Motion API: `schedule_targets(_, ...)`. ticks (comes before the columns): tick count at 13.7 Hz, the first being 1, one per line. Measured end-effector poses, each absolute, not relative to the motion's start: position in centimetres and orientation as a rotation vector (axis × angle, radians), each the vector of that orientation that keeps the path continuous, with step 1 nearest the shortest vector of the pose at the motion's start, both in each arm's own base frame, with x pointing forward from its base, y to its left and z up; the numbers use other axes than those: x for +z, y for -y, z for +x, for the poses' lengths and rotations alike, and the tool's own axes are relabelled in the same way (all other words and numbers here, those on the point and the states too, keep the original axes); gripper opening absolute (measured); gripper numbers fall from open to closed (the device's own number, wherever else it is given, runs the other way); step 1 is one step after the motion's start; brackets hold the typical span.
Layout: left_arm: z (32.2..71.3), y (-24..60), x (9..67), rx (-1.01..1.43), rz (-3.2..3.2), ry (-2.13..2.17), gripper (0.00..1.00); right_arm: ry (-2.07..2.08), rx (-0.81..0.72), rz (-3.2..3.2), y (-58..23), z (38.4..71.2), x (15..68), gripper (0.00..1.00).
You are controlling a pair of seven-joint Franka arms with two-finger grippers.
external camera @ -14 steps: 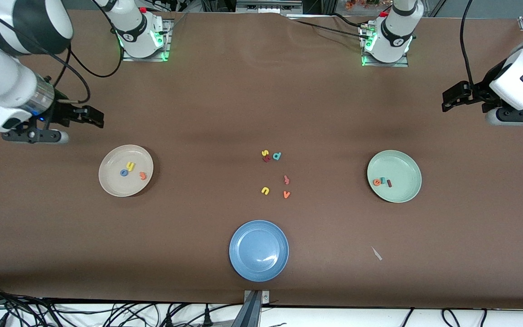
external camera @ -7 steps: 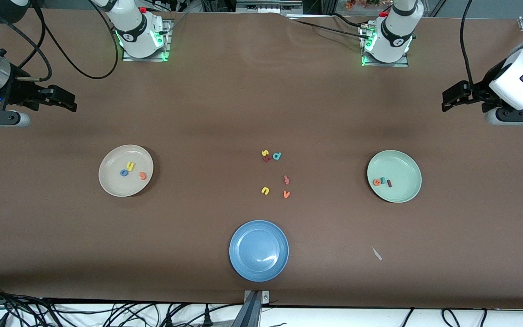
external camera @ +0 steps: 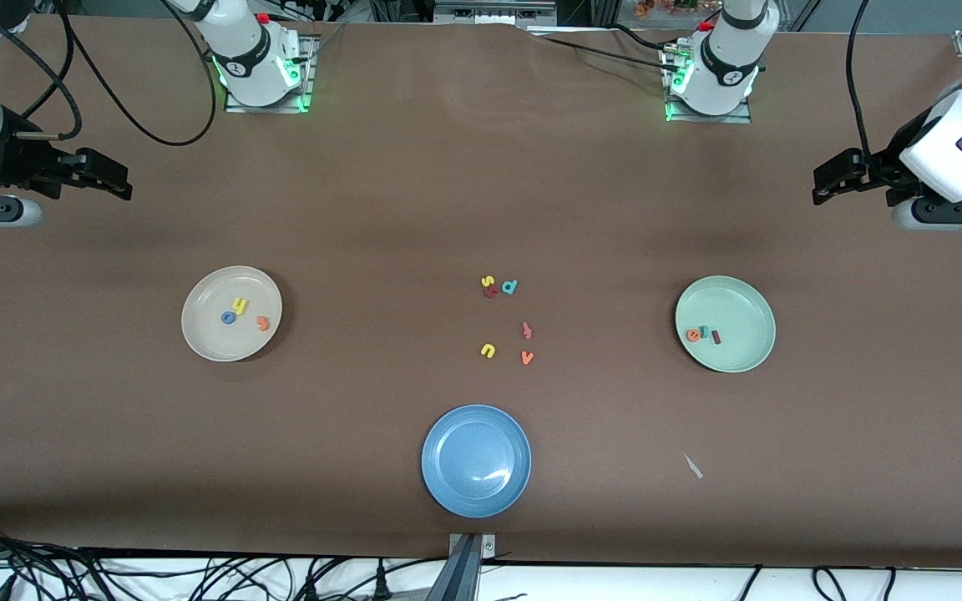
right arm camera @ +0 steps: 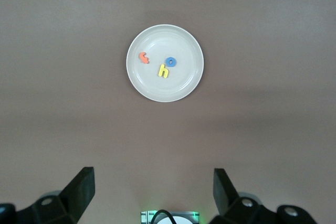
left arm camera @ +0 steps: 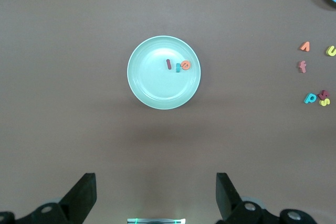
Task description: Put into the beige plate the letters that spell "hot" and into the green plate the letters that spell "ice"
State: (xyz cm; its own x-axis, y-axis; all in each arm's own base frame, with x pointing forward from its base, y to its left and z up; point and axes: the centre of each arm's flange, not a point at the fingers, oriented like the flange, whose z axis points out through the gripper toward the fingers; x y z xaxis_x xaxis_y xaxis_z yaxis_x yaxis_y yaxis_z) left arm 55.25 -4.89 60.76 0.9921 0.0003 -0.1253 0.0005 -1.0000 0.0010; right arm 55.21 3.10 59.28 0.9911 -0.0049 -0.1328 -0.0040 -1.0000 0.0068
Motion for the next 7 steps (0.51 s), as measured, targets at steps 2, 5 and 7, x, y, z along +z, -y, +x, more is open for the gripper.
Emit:
schedule_targets(2,55.25,4.89,60.76,-0.197,3.134,-0.001,1.0,0.007,-0.217,3.127,-3.1,55.3,59.05,1.0)
schedule_targets(5,55.24,4.89,60.76,-0.198,3.134,-0.001,1.0,0.007,-0.221,3.126,-3.11,55.43,58.88,1.0)
schedule_targets(7,55.24,4.9,60.76,-0.198,3.134,-0.001,1.0,0.007,-0.221,3.126,-3.12,55.45,58.87,1.0)
